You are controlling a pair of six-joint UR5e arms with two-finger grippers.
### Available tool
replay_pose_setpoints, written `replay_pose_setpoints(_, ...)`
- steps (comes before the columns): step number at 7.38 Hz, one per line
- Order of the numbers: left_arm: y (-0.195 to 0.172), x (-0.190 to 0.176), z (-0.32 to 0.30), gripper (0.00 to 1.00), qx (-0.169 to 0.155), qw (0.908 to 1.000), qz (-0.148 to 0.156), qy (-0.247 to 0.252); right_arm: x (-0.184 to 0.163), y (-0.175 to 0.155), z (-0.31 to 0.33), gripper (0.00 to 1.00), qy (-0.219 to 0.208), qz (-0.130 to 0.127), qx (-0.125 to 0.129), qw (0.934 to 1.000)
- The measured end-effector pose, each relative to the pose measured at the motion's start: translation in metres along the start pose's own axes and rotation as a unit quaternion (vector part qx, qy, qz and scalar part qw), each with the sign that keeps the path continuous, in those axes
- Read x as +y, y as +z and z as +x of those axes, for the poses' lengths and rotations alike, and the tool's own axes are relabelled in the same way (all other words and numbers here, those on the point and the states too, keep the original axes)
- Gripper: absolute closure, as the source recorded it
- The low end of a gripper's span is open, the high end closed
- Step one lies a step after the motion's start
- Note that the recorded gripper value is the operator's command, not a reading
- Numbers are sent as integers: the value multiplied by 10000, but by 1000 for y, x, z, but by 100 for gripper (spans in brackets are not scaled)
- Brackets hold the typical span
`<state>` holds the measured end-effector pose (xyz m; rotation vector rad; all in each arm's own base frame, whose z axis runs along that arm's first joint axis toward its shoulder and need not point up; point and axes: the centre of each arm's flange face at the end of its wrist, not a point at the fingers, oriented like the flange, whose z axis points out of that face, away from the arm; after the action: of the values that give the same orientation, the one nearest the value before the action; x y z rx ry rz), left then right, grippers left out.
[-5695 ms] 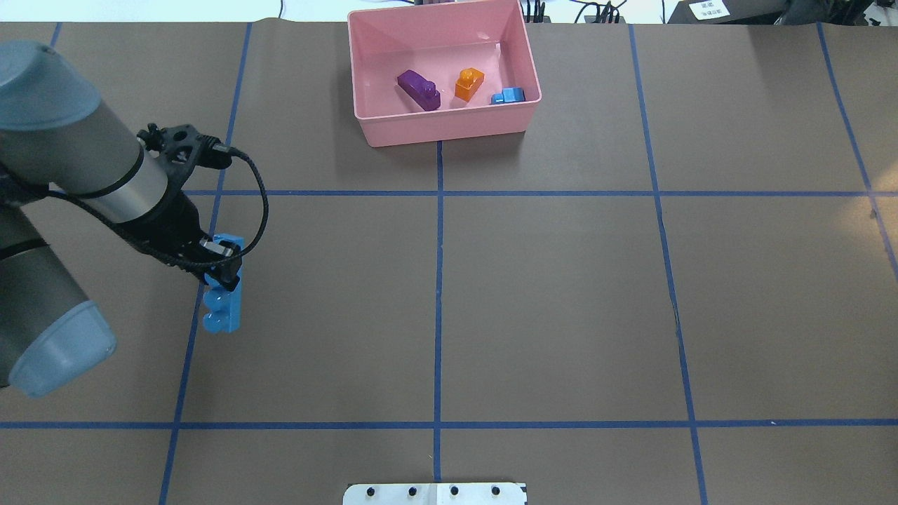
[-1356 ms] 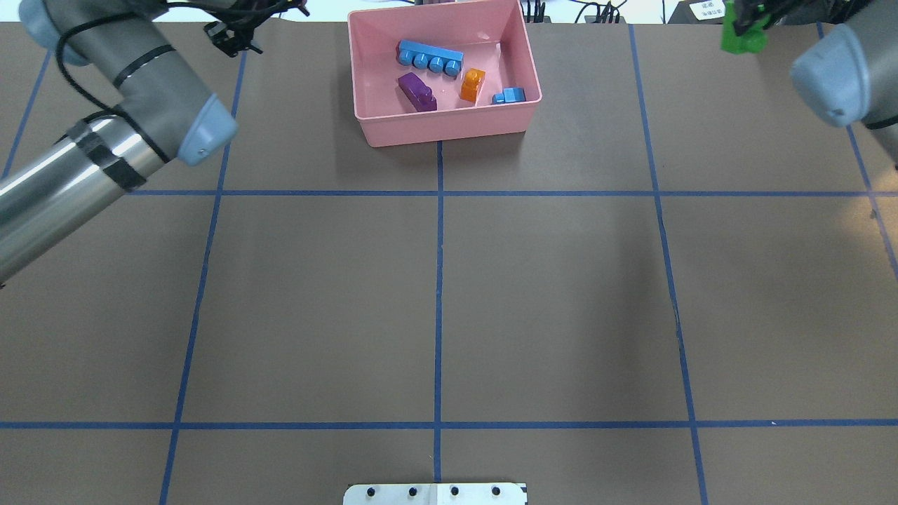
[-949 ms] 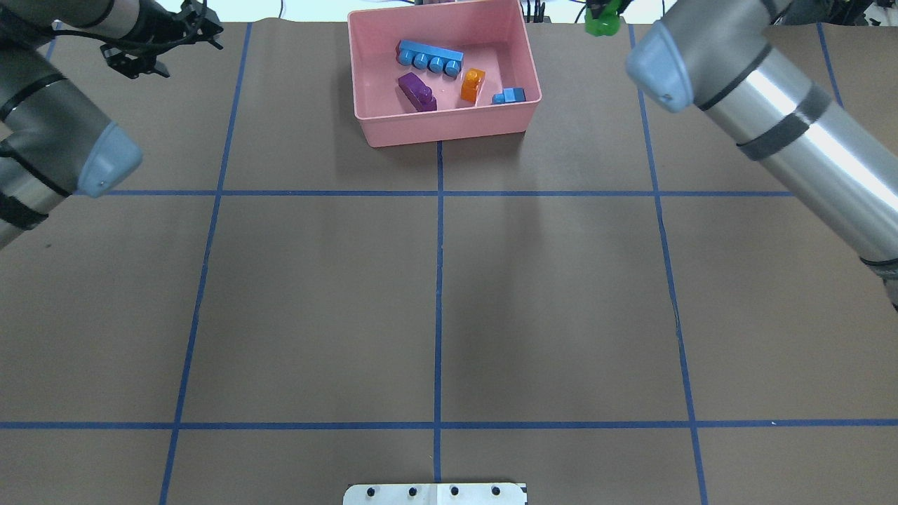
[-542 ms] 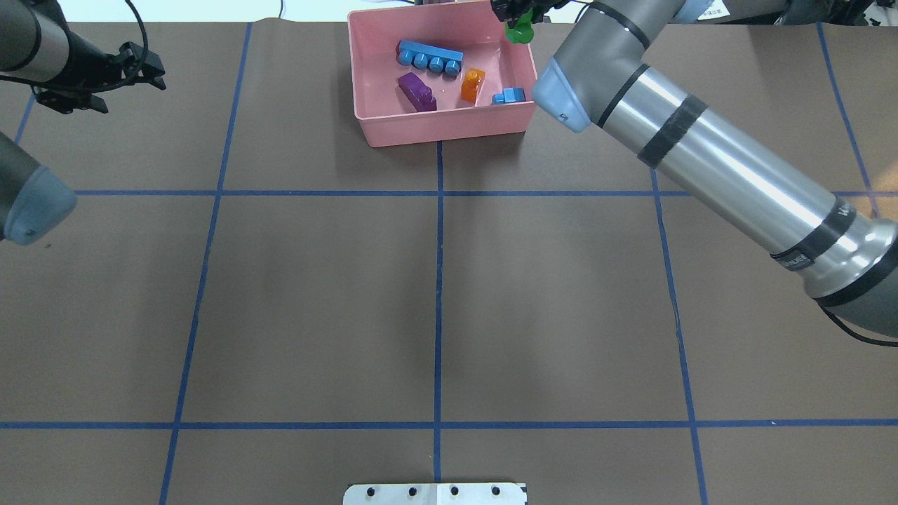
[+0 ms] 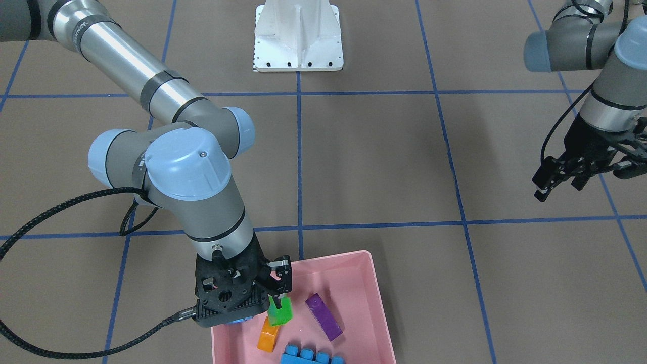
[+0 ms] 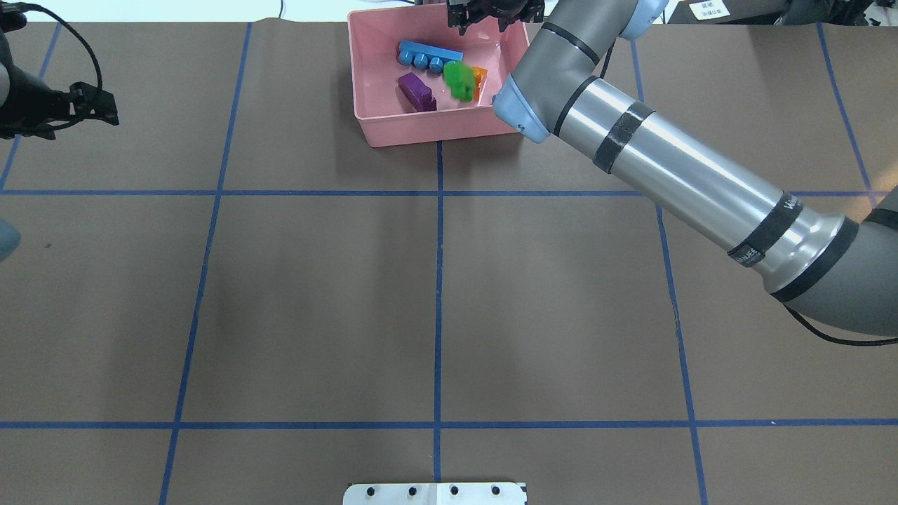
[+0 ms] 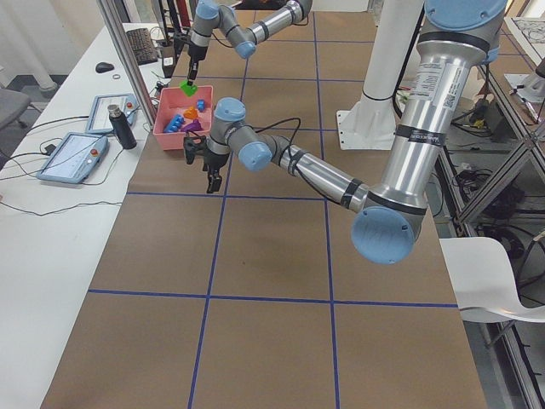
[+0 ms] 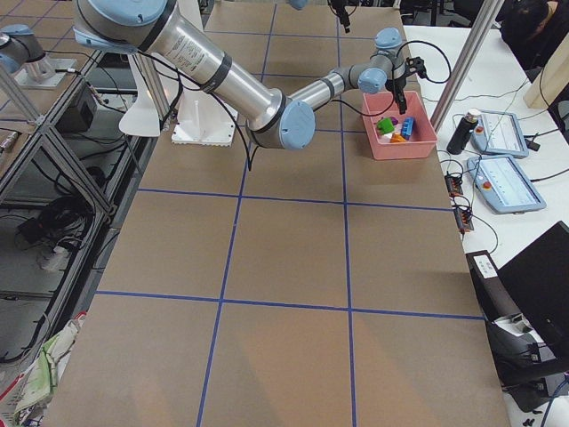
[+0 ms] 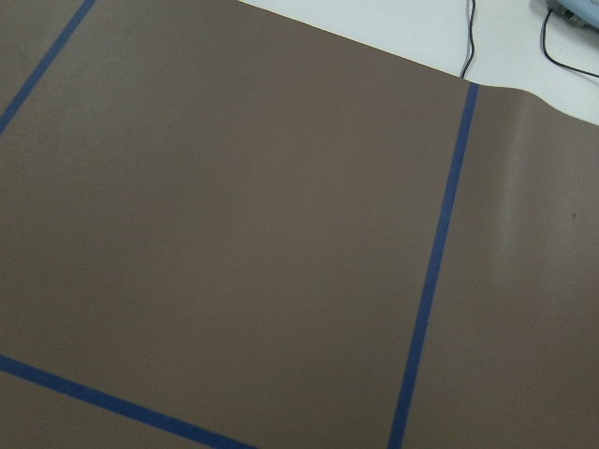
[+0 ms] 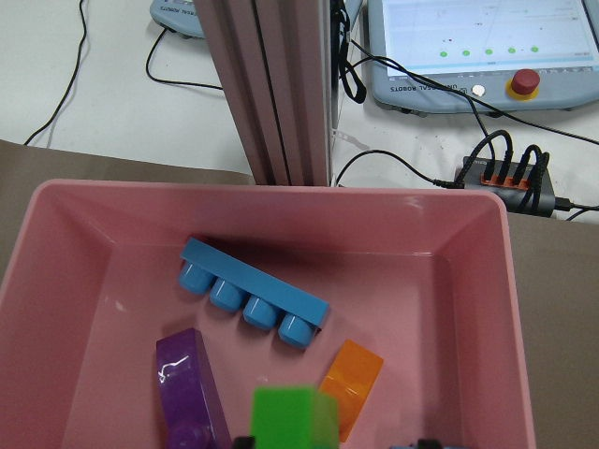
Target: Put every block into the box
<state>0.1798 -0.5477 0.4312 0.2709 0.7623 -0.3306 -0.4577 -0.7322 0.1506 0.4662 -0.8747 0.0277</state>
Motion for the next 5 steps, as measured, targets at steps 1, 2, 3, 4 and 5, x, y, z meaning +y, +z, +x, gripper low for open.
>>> replay_pose_setpoints(1,-1,5,-24,0,-57,9993,-118,356,-5,-8,5,0,83,-165,-11,9998)
replay_pose_setpoints(2,-2,9,-51,0,-89,9975,-259,647,-14,-27,15,0,210,-439,12,9988)
replay_pose_setpoints(3,-5,12,-81,0,-82,9948,-423,925,-24,-53,34,0,320,-743,70,9967)
replay_pose_setpoints(4,-10,16,-117,0,-49,9903,-587,1255,-27,-79,62,0,284,-1027,191,9941)
replay_pose_setpoints(5,-14,21,-151,0,-43,9847,-713,1590,-23,-98,93,0,145,-1258,357,9913)
